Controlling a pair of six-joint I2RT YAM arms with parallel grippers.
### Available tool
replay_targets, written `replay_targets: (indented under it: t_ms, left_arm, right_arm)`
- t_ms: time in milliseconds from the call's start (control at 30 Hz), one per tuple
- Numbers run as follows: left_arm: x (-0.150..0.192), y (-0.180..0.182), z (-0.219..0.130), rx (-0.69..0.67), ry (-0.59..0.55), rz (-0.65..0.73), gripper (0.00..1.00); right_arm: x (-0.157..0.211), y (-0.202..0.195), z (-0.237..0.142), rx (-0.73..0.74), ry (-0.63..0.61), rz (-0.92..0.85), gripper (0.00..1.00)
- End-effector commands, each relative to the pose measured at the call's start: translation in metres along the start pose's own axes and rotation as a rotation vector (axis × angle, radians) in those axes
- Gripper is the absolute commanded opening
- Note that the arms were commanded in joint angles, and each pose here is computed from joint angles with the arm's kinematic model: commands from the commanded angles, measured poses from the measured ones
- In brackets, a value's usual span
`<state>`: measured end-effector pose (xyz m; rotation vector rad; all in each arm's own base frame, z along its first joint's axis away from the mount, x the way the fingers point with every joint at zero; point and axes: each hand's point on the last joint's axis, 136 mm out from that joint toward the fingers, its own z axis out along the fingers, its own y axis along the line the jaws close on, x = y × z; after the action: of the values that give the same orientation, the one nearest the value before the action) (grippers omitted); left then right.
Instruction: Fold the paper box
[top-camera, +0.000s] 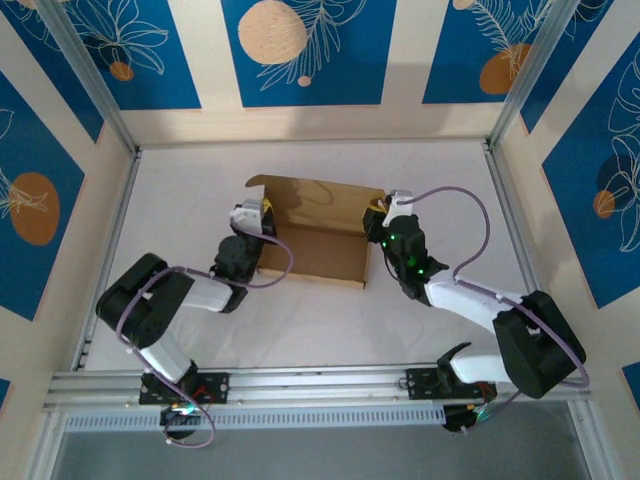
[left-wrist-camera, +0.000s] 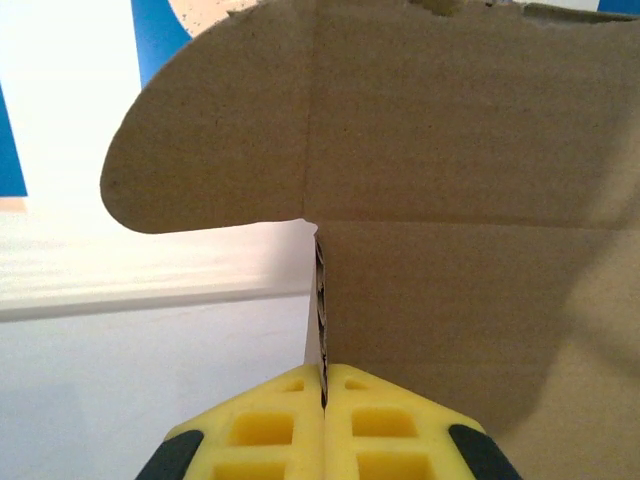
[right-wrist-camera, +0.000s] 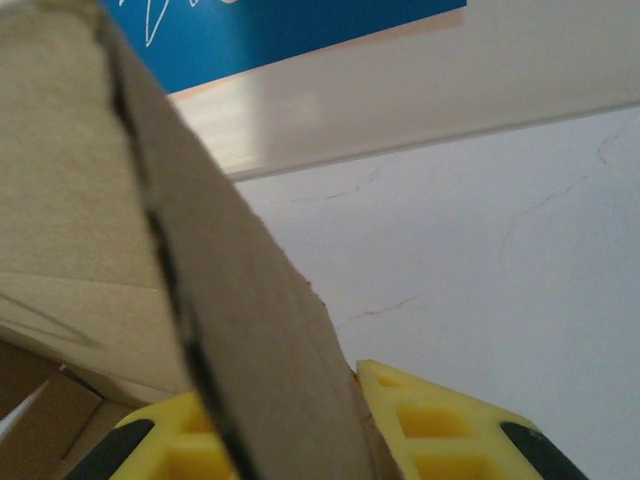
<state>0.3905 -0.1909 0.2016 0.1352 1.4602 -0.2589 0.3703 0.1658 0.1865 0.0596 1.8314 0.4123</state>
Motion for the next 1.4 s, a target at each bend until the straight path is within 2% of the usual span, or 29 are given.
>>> replay_targets:
  t_ms: [0,367,633,800,967,1233,1367]
  left_arm:
    - [-0.01,-0.043,0.008,0.174,-0.047,0.011,0.0]
    - [0.032,-0.033,0.028,0.13,0.035,0.001,0.0]
    - [0.042,-0.034,0.015,0.162,0.07,-0.003,0.0]
    - [0.046,-0.032,0.009,0.157,0.084,0.01,0.0]
    - [0.051,-0.031,0.004,0.168,0.097,0.04,0.0]
    - [0.054,-0.028,-0.004,0.166,0.107,0.094,0.0]
    - [0.057,-0.028,-0.005,0.167,0.112,0.125,0.0]
  right_arm:
    - [-0.02,0.047,0.003,-0.218,-0.055,-0.04,0.24]
    - [0.0,0.036,0.03,-0.208,-0.04,-0.074,0.25]
    - [0.022,0.024,0.015,-0.176,-0.028,-0.073,0.26]
    - [0.031,0.025,0.005,-0.178,-0.009,-0.084,0.32]
    - [0.039,0.028,-0.003,-0.189,0.012,-0.096,0.42]
    - [0.017,0.04,-0.022,-0.244,-0.003,-0.115,0.62]
    - [0.01,0.046,-0.035,-0.285,0.003,-0.106,0.76]
